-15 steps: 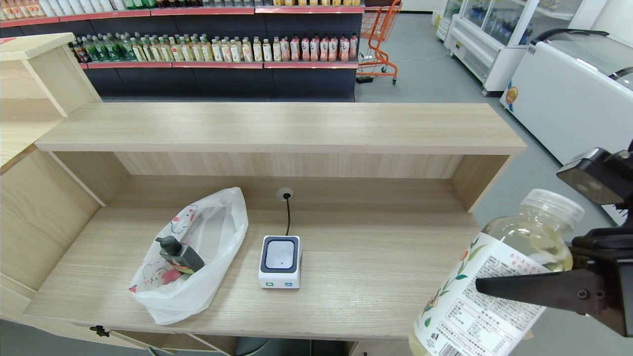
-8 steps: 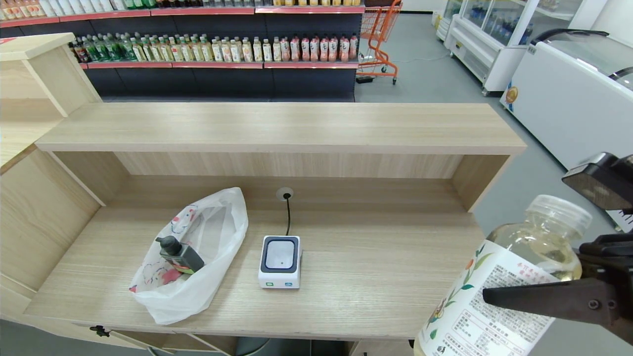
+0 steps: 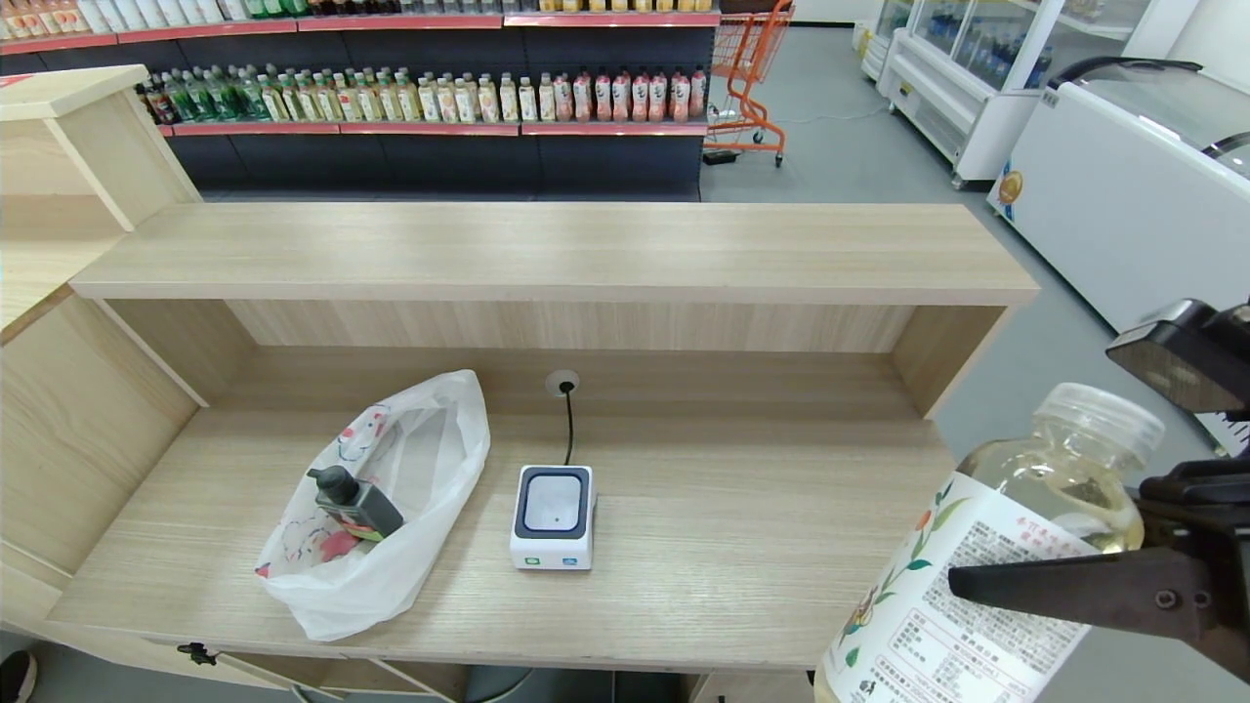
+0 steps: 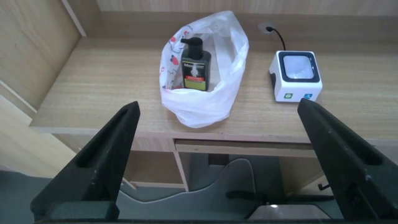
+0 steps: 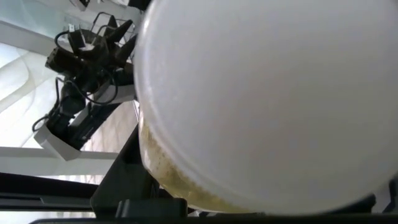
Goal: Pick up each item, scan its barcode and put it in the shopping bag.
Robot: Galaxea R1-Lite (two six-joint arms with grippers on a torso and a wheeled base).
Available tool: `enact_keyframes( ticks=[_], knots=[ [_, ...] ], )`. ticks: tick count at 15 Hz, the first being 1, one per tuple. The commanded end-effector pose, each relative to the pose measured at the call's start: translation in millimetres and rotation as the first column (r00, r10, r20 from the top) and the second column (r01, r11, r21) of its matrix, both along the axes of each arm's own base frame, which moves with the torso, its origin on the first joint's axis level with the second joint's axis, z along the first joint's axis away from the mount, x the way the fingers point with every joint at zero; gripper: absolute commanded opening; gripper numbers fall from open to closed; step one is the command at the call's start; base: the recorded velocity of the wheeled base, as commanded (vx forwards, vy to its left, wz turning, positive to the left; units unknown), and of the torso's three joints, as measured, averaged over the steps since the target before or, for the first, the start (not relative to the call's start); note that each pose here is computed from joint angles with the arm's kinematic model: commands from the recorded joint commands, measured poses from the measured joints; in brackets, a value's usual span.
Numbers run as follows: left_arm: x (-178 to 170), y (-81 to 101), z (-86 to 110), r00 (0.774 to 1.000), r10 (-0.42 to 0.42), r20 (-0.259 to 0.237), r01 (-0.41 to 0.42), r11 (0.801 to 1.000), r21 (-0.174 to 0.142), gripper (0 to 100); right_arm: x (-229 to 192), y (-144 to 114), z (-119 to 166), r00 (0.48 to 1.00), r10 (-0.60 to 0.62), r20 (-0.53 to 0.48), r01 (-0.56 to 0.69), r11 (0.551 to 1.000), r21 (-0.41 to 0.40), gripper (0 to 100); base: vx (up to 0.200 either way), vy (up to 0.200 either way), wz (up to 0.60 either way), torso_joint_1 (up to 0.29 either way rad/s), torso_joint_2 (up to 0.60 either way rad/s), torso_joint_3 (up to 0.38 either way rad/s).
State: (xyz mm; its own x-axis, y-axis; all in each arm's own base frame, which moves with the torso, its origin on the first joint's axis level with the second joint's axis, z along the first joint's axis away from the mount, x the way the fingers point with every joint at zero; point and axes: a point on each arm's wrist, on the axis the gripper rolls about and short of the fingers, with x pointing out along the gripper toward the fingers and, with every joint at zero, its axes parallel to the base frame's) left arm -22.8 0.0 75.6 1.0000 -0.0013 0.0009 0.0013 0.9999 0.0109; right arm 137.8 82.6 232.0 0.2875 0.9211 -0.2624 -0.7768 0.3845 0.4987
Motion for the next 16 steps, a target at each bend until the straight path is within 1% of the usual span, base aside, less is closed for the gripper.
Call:
enact_keyframes(
  ticks=[1, 2, 4, 5, 6, 7, 8, 10, 11, 12, 13, 14, 15, 16],
  knots=[
    [0, 0.0, 0.0, 1.0, 0.001, 0.001, -0.001, 1.0, 0.0, 100, 1, 0, -1, 1.0, 0.001, 0.006, -0.001, 1.0, -0.006, 0, 0.0, 0.0, 0.0, 0.0, 0.0, 0.0],
    [0, 0.0, 0.0, 1.0, 0.001, 0.001, -0.001, 1.0, 0.0, 100, 1, -1, -2, 1.0, -0.006, 0.031, 0.007, 1.0, -0.017, 0, 0.0, 0.0, 0.0, 0.0, 0.0, 0.0],
    [0, 0.0, 0.0, 1.0, 0.001, 0.001, -0.001, 1.0, 0.0, 100, 10, -7, -5, 0.985, -0.11, 0.136, 0.123, 0.988, -0.092, 0, 0.0, 0.0, 0.0, 0.0, 0.0, 0.0],
    [0, 0.0, 0.0, 1.0, 0.001, 0.001, -0.001, 1.0, 0.0, 100, 17, -10, -8, 0.965, -0.157, 0.21, 0.19, 0.971, -0.148, 0, 0.0, 0.0, 0.0, 0.0, 0.0, 0.0],
    [0, 0.0, 0.0, 1.0, 0.001, 0.001, -0.001, 1.0, 0.0, 100, 21, -13, -8, 0.94, -0.171, 0.296, 0.231, 0.956, -0.18, 0, 0.0, 0.0, 0.0, 0.0, 0.0, 0.0],
    [0, 0.0, 0.1, 1.0, 0.0, -0.001, 0.0, 1.0, 0.0, 100, 27, -16, -8, 0.894, -0.178, 0.412, 0.28, 0.939, -0.201, 0, 0.0, 0.0, 0.0, 0.0, 0.0, 0.0],
    [0, 0.0, 0.1, 1.0, 0.001, -0.001, -0.001, 1.0, 0.0, 100, 34, -19, -11, 0.839, -0.193, 0.509, 0.354, 0.904, -0.239, 0, 0.0, 0.0, 0.0, 0.0, 0.0, 0.0],
    [0, 0.0, 0.1, 1.0, 0.0, -0.001, 0.0, 1.0, 0.0, 100, 38, -21, -13, 0.735, -0.166, 0.658, 0.442, 0.853, -0.279, 0, 0.0, 0.0, 0.0, 0.0, 0.0, 0.0],
    [0, 0.0, 0.0, 1.0, 0.0, 0.001, 0.0, 1.0, 0.0, 100, 39, -21, -15, 0.696, -0.138, 0.705, 0.451, 0.848, -0.278, 0, 0.0, 0.0, 0.0, 0.0, 0.0, 0.0],
    [0, 0.0, 0.0, 1.0, 0.0, 0.001, 0.0, 1.0, 0.0, 100, 49, -19, -26, 0.632, -0.085, 0.77, 0.467, 0.835, -0.291, 0, 0.0, 0.0, 0.0, 0.0, 0.0, 0.0],
    [0, 0.0, 0.0, 1.0, 0.0, 0.001, 0.0, 1.0, 0.0, 100, 57, -21, -35, 0.58, -0.048, 0.813, 0.488, 0.82, -0.3, 0, 0.0, 0.0, 0.0, 0.0, 0.0, 0.0],
    [0, 0.0, 0.1, 1.0, 0.0, -0.001, 0.0, 1.0, 0.0, 100, 64, -23, -43, 0.516, 0.01, 0.857, 0.513, 0.797, -0.318, 0, 0.0, 0.0, 0.0, 0.0, 0.0, 0.0],
    [0, 0.0, 0.1, 1.0, 0.001, -0.001, -0.001, 1.0, 0.0, 100, 67, -25, -47, 0.482, 0.048, 0.875, 0.527, 0.782, -0.333, 0, 0.0, 0.0, 0.0, 0.0, 0.0, 0.0],
    [0, 0.0, 0.0, 1.0, 0.0, 0.001, 0.0, 1.0, 0.0, 100, 72, -32, -56, 0.416, 0.131, 0.9, 0.557, 0.745, -0.367, 0, 0.0, 0.0, 0.0, 0.0, 0.0, 0.0]
  ],
)
